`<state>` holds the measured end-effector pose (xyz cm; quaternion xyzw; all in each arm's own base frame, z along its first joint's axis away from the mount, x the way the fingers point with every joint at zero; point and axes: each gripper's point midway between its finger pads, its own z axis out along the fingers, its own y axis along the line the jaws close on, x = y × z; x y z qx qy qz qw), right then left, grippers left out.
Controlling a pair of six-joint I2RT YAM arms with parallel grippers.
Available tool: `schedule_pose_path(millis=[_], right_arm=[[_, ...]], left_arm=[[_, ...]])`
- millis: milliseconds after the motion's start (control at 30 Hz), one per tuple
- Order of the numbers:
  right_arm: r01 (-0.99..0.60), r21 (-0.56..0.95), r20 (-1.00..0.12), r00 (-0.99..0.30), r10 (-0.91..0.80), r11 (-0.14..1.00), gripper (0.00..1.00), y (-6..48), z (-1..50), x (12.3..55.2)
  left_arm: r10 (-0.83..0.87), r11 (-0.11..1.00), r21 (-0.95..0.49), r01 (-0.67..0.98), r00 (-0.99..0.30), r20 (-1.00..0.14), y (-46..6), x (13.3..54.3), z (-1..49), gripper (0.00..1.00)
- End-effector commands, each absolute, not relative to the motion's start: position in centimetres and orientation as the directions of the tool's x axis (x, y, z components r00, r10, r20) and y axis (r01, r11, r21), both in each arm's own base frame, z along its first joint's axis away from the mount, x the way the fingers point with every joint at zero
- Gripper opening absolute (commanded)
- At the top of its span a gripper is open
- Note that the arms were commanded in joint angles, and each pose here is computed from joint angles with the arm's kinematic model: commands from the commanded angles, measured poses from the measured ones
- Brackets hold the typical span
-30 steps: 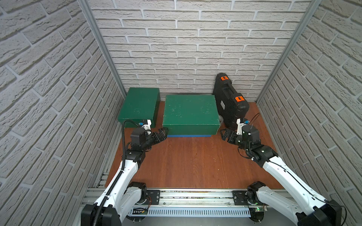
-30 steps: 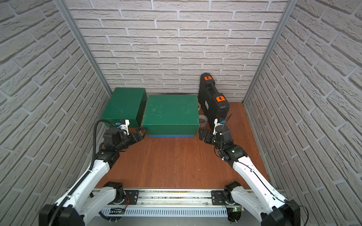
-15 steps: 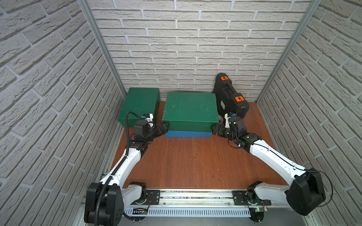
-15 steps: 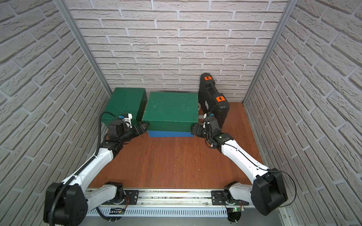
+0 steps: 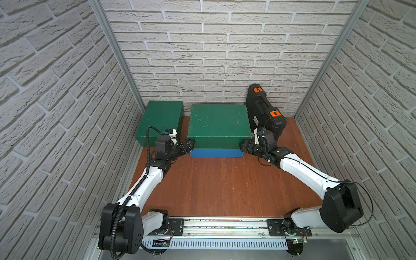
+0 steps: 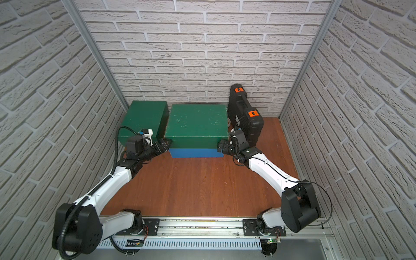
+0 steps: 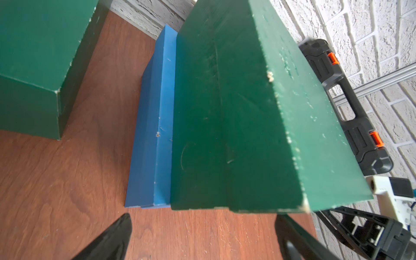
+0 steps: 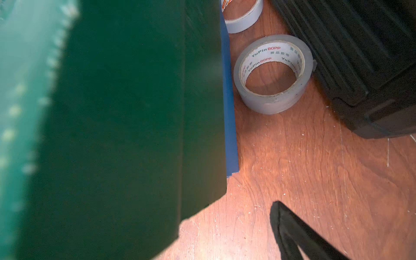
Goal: Stack the shoeboxes
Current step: Move the shoebox to the shoebox.
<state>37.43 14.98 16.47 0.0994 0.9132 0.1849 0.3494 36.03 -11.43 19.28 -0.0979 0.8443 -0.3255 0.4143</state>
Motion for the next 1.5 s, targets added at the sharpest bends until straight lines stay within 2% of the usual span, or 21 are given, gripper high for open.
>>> schedule_pose_path(millis=[0, 367, 700, 900, 1067, 1300, 1467], right_arm=[[0.032, 0.425, -0.634, -0.703, 0.323, 0.905, 0.98, 15.4, 18.1, 38.4], [0.027, 0.430, -0.643, -0.692, 0.328, 0.902, 0.99, 15.2, 19.0, 37.9], [0.000, 0.470, -0.696, -0.614, 0.371, 0.883, 0.98, 13.6, 24.5, 36.3], [-0.022, 0.515, -0.684, -0.613, 0.395, 0.857, 0.98, 14.6, 27.6, 40.7], [-0.039, 0.585, -0.628, -0.653, 0.423, 0.810, 0.98, 16.1, 27.9, 45.3], [0.007, 0.602, -0.573, -0.693, 0.438, 0.799, 0.98, 16.5, 25.5, 49.9], [-0.032, 0.642, -0.549, -0.717, 0.430, 0.766, 0.99, 17.5, 24.8, 52.1]], left_arm=[[-0.430, 0.785, -0.609, 0.114, -0.608, -0.667, -11.0, 37.2, 20.3, 0.98], [-0.435, 0.772, -0.625, 0.114, -0.623, -0.650, -11.1, 37.3, 20.1, 0.98], [-0.461, 0.750, -0.619, 0.232, -0.487, -0.742, -10.6, 34.5, 25.9, 0.98], [-0.483, 0.756, -0.605, 0.250, -0.412, -0.773, -9.6, 35.4, 29.0, 0.98], [-0.507, 0.732, -0.632, 0.253, -0.417, -0.754, -8.9, 37.9, 30.2, 0.98], [-0.526, 0.688, -0.665, 0.291, -0.431, -0.733, -9.3, 41.1, 30.8, 0.98], [-0.530, 0.622, -0.708, 0.335, -0.485, -0.695, -10.7, 43.5, 30.1, 0.98]])
